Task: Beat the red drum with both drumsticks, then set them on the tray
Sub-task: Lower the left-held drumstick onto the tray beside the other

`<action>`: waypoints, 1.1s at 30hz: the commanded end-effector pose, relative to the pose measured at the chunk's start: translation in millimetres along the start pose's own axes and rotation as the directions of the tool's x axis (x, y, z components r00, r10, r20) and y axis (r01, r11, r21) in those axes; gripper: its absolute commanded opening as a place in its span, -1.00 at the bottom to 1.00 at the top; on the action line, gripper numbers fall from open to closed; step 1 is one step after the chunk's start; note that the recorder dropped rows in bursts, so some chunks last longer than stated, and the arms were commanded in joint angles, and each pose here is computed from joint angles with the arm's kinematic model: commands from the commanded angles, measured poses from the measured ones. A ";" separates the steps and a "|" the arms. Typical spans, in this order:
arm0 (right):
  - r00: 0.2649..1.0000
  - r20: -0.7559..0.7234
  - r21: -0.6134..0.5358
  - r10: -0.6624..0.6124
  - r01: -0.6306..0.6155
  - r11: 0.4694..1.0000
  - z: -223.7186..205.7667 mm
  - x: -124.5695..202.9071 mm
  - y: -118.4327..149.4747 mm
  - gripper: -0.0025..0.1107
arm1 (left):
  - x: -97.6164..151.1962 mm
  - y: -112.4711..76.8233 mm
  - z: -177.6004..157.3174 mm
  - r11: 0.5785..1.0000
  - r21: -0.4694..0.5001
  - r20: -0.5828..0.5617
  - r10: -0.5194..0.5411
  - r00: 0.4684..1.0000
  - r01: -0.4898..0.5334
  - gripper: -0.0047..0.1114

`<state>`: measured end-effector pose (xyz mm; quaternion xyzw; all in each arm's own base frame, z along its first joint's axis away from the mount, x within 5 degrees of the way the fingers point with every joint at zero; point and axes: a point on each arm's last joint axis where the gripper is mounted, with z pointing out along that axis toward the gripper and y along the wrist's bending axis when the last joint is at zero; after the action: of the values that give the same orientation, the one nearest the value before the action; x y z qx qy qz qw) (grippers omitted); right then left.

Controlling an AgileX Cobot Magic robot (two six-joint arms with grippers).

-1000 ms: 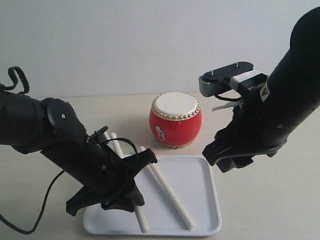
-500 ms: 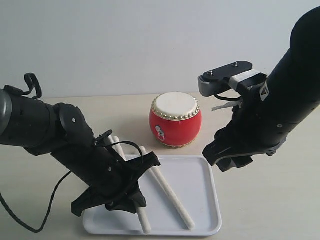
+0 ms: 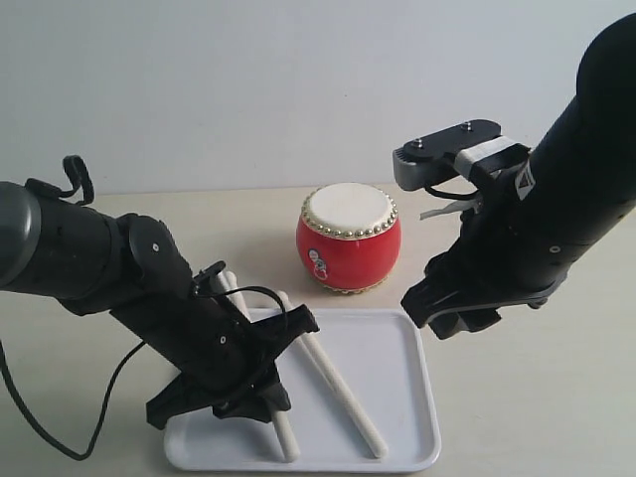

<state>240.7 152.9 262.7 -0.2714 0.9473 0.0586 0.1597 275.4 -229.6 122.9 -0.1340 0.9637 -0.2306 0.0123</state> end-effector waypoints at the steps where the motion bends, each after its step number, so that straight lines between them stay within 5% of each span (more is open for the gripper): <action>1: 1.000 0.025 0.004 -0.011 0.011 1.000 -0.4 -1.1 -0.4 -0.05 | 0.5 -0.4 2.7 1.000 -0.005 -0.001 0.017 1.000 -0.017 -0.92; 22: 1.000 0.024 0.004 -0.013 0.013 1.000 -0.4 -1.1 -0.4 -0.05 | -1.8 0.0 2.2 1.000 -0.001 0.011 0.017 1.000 -0.017 -0.91; 33: 0.999 0.024 0.004 -0.021 0.021 1.000 -0.4 -1.1 -0.4 -0.05 | -2.2 -0.1 2.2 1.000 0.000 0.016 0.020 1.000 -0.020 -0.18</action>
<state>241.5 153.3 263.1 -0.2763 0.9449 0.0591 0.1653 275.9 -229.5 119.9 -0.1292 0.9650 -0.2277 0.0131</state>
